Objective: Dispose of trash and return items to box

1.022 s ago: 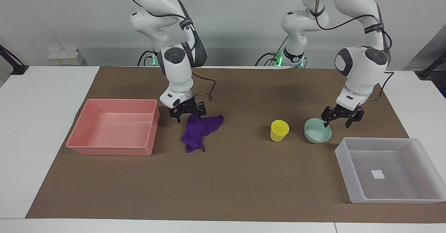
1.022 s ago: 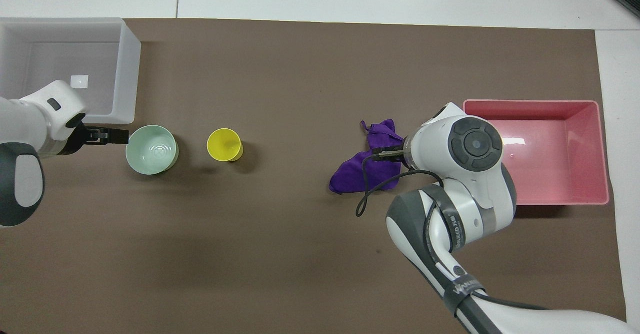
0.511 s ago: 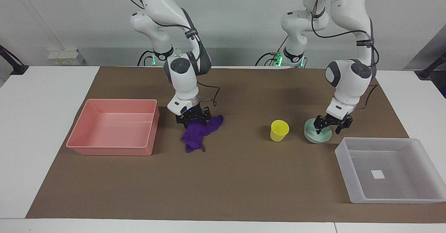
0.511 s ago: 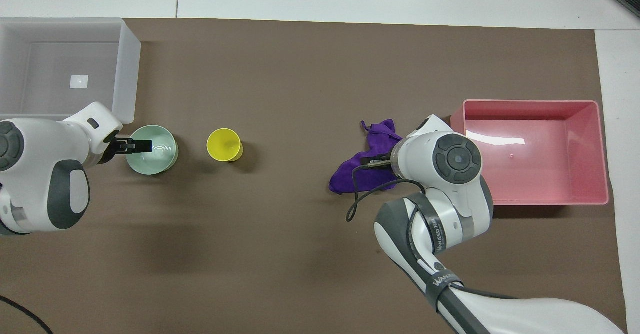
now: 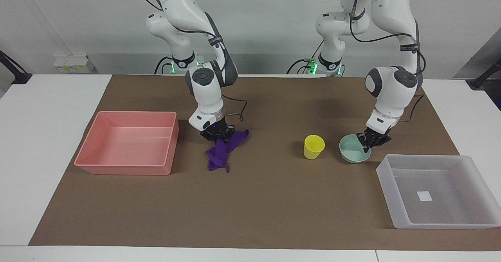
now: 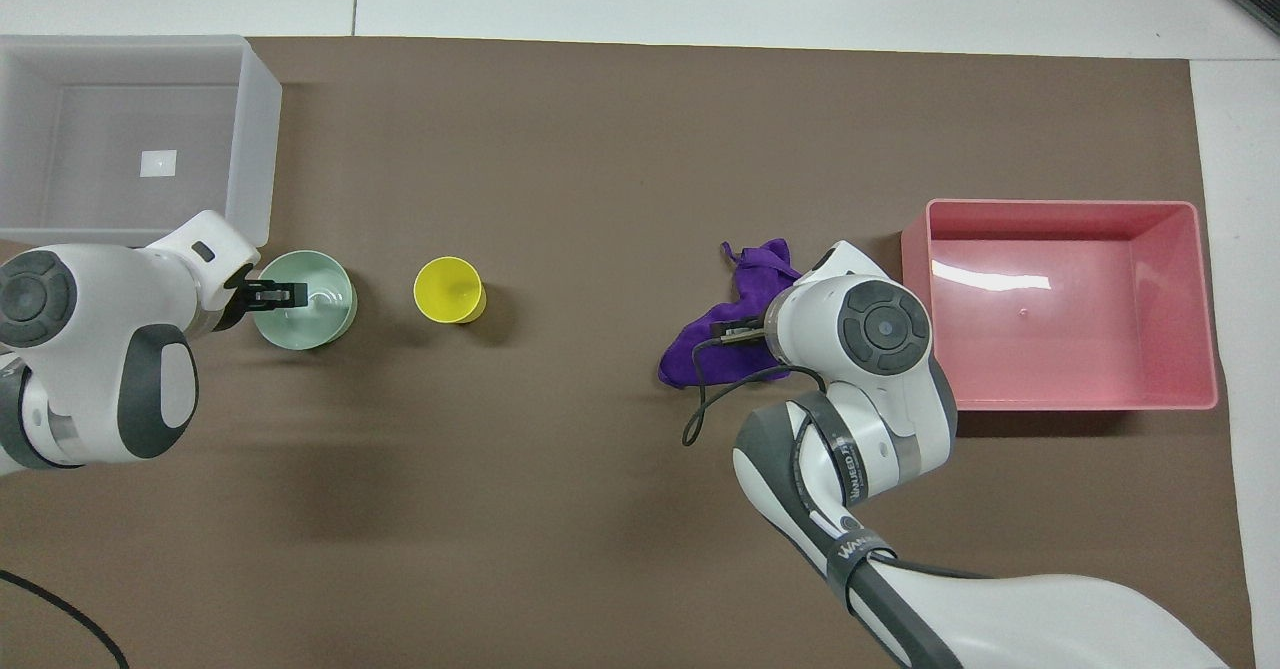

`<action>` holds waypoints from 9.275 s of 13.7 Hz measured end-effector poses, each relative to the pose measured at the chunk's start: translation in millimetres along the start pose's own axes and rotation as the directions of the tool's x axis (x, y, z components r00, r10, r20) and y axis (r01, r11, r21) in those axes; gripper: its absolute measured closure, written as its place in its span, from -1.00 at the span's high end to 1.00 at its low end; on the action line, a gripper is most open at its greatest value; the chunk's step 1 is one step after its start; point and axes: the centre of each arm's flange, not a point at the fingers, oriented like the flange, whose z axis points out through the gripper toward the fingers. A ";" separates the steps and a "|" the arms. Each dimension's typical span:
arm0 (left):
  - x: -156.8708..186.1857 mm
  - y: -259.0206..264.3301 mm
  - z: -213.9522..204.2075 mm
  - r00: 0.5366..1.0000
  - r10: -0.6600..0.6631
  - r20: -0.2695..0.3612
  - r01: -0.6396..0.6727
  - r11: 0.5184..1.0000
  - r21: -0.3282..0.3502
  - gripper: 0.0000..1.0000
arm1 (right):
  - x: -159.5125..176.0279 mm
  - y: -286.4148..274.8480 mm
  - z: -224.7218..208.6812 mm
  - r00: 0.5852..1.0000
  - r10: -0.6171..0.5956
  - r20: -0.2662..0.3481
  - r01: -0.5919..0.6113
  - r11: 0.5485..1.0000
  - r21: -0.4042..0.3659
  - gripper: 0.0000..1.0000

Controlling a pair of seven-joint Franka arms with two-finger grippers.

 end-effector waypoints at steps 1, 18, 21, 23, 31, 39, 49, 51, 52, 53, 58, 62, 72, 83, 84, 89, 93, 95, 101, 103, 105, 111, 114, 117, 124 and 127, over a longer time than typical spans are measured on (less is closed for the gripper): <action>2.5 -0.1 -9.1 1.000 0.000 0.001 0.000 1.000 0.000 -0.93 | 0.8 -0.6 -6.9 1.000 0.018 0.005 -0.018 1.000 0.000 -0.73; 176.9 -139.8 -82.7 0.978 -0.132 -0.158 0.139 0.990 0.034 -0.93 | 25.7 248.8 -219.5 0.978 0.189 -0.093 -0.192 0.981 -0.033 -0.76; 184.4 -177.3 -46.9 0.981 -0.123 -0.147 0.130 0.991 0.036 -0.93 | 32.0 275.1 -167.1 0.973 0.223 -0.065 -0.227 0.973 -0.048 -0.76; 179.4 -199.5 -22.4 0.981 -0.136 -0.137 0.142 0.989 0.041 -0.93 | 23.7 282.7 -123.2 0.971 0.237 -0.018 -0.238 0.970 -0.058 -0.76; 157.7 -200.2 19.5 0.986 -0.134 -0.097 0.138 0.990 0.036 -0.85 | 12.2 284.3 -78.9 0.971 0.240 0.016 -0.238 0.969 -0.066 -0.03; 159.5 -166.7 -79.3 0.991 -0.019 -0.129 0.025 0.999 0.046 0.75 | 38.5 248.6 -163.4 0.990 0.138 -0.007 -0.138 0.987 -0.076 1.00; 62.8 24.3 -133.5 0.996 0.080 0.027 -0.079 0.997 -0.014 1.00 | 28.2 202.7 -290.4 0.991 0.124 0.053 -0.119 0.989 -0.085 1.00; 51.0 71.4 -117.0 0.995 0.083 0.046 -0.082 0.996 -0.028 1.00 | 26.0 206.9 -323.2 0.988 0.137 0.066 -0.131 0.988 -0.087 1.00; 43.4 95.1 -106.8 0.996 0.080 0.047 -0.078 0.996 -0.034 1.00 | 24.0 209.0 -337.5 0.987 0.144 0.077 -0.137 0.987 -0.088 1.00; 35.2 116.0 -96.4 0.996 0.078 0.045 -0.076 0.996 -0.040 1.00 | 21.7 211.1 -349.6 0.985 0.152 0.087 -0.144 0.986 -0.085 1.00; 8.3 162.6 -60.6 0.993 0.114 0.021 -0.113 0.992 -0.058 1.00 | 21.0 220.9 -364.0 0.983 0.154 0.100 -0.147 0.986 -0.076 1.00; 2.3 180.3 -24.3 0.996 0.087 0.011 -0.086 0.994 -0.069 0.67 | 21.9 221.3 -357.6 0.984 0.135 0.114 -0.127 0.989 -0.075 1.00; 26.1 148.9 -66.3 1.000 0.021 -0.009 -0.022 0.998 -0.056 -0.95 | 21.1 221.4 -353.0 0.983 0.134 0.123 -0.125 0.989 -0.076 1.00; 113.2 -71.3 -140.5 0.976 -0.168 -0.142 0.171 0.985 0.008 -0.95 | 21.1 221.5 -352.7 0.983 0.134 0.124 -0.125 0.989 -0.076 1.00; 117.6 -88.6 -137.9 0.973 -0.181 -0.145 0.185 0.983 0.011 -0.95 | 21.1 221.5 -352.7 0.983 0.134 0.124 -0.125 0.989 -0.076 1.00; 153.0 -143.5 -111.2 0.964 -0.238 -0.120 0.240 0.971 0.005 -0.95 | 21.7 213.8 -352.3 0.985 0.122 0.123 -0.113 0.991 -0.075 1.00; 167.2 -173.0 -58.0 0.963 -0.256 -0.086 0.257 0.966 0.007 -0.95 | 21.7 213.2 -352.3 0.985 0.121 0.123 -0.112 0.991 -0.075 1.00; 165.5 -183.7 -41.9 0.962 -0.263 -0.069 0.264 0.964 0.008 -0.95 | 21.8 213.2 -352.4 0.985 0.121 0.123 -0.112 0.991 -0.075 1.00; 158.6 -183.0 -9.0 0.963 -0.267 -0.023 0.267 0.964 0.002 -0.95 | 23.0 212.1 -358.3 0.987 0.118 0.110 -0.111 0.991 -0.074 1.00; 158.1 -182.8 -8.1 0.964 -0.266 -0.021 0.266 0.964 0.002 -0.84 | 23.0 211.9 -358.3 0.987 0.118 0.110 -0.110 0.991 -0.074 1.00; 158.3 -182.8 -8.5 0.967 -0.253 -0.022 0.253 0.967 0.002 -0.71 | 23.0 211.7 -358.3 0.987 0.118 0.110 -0.110 0.991 -0.074 1.00; 169.5 -167.3 -46.8 0.993 -0.091 -0.080 0.092 0.996 0.006 0.72 | 23.0 211.5 -358.3 0.987 0.117 0.110 -0.110 0.991 -0.074 1.00; 167.2 -123.3 -99.9 0.992 0.042 -0.120 -0.041 0.999 0.016 1.00 | 23.0 211.5 -358.3 0.987 0.117 0.110 -0.110 0.991 -0.074 1.00; 140.6 -63.9 -142.0 0.988 0.120 -0.101 -0.120 0.993 0.006 1.00 | 23.0 211.5 -358.2 0.987 0.117 0.110 -0.110 0.991 -0.074 1.00; 69.6 17.0 -243.4 0.982 0.190 -0.015 -0.190 0.982 0.000 1.00 | 23.0 211.5 -358.1 0.987 0.117 0.110 -0.110 0.991 -0.074 1.00; 64.2 45.3 -255.3 0.982 0.191 -0.010 -0.191 0.982 0.013 1.00 | 23.0 211.5 -358.0 0.987 0.117 0.110 -0.110 0.991 -0.074 1.00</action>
